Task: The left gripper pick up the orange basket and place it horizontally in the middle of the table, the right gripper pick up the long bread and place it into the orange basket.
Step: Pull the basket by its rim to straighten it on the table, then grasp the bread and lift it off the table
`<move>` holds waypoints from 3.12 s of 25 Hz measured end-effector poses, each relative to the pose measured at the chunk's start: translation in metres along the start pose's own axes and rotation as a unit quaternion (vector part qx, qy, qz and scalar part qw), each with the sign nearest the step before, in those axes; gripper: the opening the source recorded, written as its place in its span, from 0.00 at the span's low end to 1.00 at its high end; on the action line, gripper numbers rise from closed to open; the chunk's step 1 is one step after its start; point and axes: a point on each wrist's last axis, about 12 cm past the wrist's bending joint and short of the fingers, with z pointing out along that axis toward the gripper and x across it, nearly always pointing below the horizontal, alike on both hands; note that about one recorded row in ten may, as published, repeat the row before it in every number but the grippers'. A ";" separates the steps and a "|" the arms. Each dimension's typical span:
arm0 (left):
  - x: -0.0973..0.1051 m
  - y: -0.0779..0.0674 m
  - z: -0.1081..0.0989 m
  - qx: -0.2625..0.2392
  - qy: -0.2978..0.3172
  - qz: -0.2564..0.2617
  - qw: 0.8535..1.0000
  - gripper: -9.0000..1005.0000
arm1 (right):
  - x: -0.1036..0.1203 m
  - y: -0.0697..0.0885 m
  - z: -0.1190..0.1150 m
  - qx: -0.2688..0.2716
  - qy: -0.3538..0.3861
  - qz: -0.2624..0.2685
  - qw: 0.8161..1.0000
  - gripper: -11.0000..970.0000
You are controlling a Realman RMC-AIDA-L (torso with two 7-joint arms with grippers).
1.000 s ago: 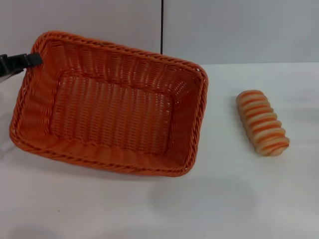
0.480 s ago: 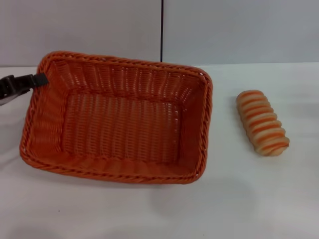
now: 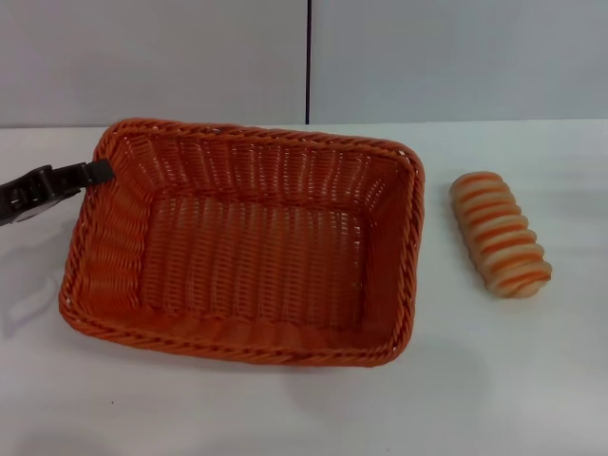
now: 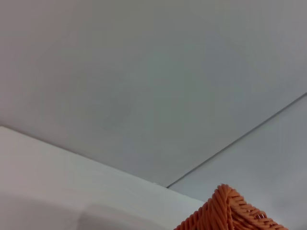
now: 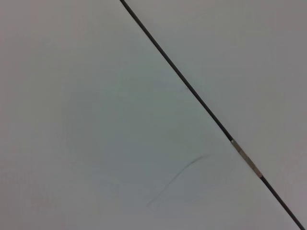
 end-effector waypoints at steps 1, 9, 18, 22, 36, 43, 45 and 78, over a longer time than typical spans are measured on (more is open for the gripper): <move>0.001 0.000 0.000 0.002 -0.001 0.001 1.000 0.20 | 0.000 0.000 0.001 0.000 0.000 0.000 1.000 0.60; 0.003 -0.005 0.011 0.017 0.023 0.016 0.999 0.21 | 0.000 0.001 0.004 0.001 0.001 0.001 1.000 0.61; -0.002 -0.006 0.009 0.014 0.027 0.018 0.999 0.21 | -0.001 0.001 0.005 0.001 0.001 0.000 1.000 0.62; -0.004 -0.005 0.005 0.013 0.032 0.018 0.999 0.34 | -0.003 0.000 0.004 0.002 0.001 -0.001 1.000 0.62; -0.020 0.003 -0.023 0.006 -0.104 0.151 0.983 0.48 | -0.039 0.016 0.029 -0.092 0.150 -0.041 0.984 0.64; 0.006 0.007 -0.017 0.025 -0.274 0.266 0.924 0.48 | -0.079 0.044 0.047 -0.147 0.260 -0.085 0.950 0.64; 0.013 0.003 -0.013 0.033 -0.292 0.286 0.912 0.48 | -0.100 0.062 0.069 -0.135 0.339 -0.104 0.925 0.65; 0.033 0.003 0.000 0.005 -0.338 0.335 0.879 0.78 | -0.031 0.124 0.132 -0.089 0.584 -0.233 0.772 0.64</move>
